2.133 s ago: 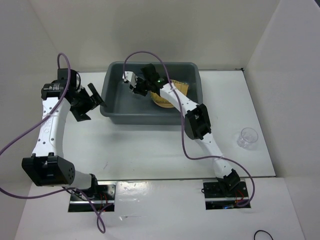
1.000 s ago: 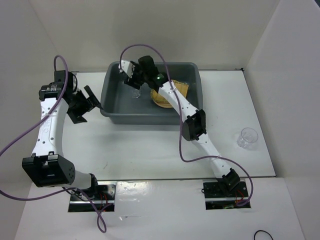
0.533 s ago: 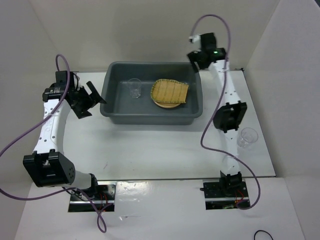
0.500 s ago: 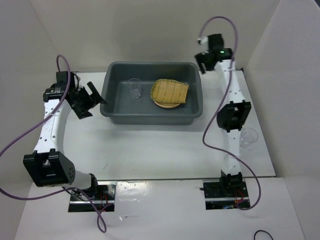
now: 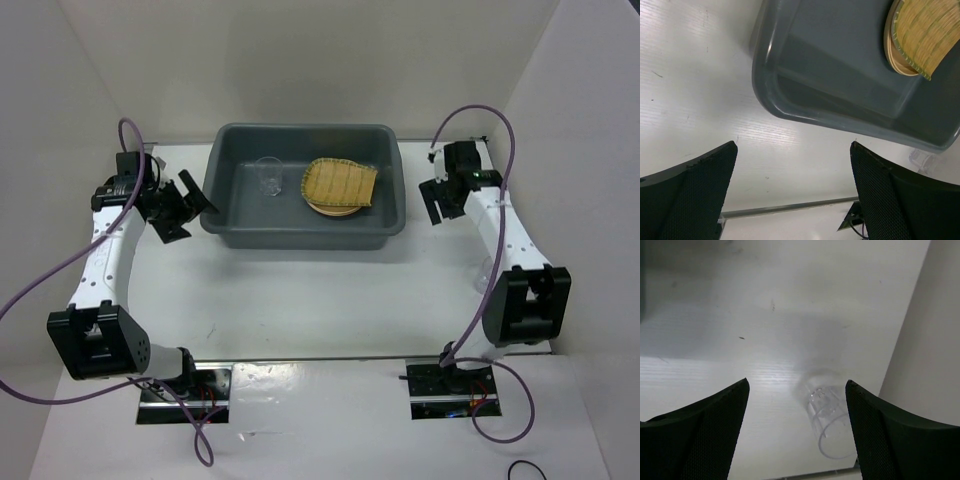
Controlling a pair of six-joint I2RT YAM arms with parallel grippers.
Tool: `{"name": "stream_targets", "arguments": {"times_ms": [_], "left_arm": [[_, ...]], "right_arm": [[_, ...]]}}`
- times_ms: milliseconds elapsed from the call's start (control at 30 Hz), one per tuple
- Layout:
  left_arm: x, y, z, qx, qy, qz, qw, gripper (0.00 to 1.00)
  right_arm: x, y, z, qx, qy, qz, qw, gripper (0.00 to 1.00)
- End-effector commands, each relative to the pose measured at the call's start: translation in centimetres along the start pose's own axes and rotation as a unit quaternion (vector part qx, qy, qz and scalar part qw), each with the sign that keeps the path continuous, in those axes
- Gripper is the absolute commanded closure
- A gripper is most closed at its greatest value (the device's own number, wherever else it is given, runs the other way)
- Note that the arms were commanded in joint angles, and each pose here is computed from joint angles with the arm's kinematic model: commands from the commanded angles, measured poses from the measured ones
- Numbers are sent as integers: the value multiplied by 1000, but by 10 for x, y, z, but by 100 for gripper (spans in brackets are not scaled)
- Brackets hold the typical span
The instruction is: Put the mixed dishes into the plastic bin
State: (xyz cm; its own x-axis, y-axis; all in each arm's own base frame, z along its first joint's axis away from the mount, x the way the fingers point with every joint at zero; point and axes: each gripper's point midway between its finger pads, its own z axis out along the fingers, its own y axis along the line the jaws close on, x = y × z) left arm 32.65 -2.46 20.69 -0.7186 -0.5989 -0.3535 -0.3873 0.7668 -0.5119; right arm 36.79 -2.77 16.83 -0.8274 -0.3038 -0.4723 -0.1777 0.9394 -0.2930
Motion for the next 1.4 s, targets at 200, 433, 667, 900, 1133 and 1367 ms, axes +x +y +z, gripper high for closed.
{"name": "stream_targets", "arguments": {"times_ms": [200,433,667,900,1133,1367], "left_arm": [[6,0,-13,6,2,33,999,0],[9,1,-11,8,8,31,999,0],[14,5,-13,2,9,30,1000,0],[20,8,-18,-2,6,30,1000,0],[29,13,-19,-3,9,25,1000,0],[35,18,-22,-5,7,16,1000,0]], "right_arm": [[63,-32,19,130,34,16,991,18],[97,-42,21,169,65,-5,983,18],[128,-32,30,157,97,-7,983,18],[145,-24,39,143,110,-3,984,18],[157,-13,49,118,127,9,985,25],[152,8,53,64,115,35,991,94]]}}
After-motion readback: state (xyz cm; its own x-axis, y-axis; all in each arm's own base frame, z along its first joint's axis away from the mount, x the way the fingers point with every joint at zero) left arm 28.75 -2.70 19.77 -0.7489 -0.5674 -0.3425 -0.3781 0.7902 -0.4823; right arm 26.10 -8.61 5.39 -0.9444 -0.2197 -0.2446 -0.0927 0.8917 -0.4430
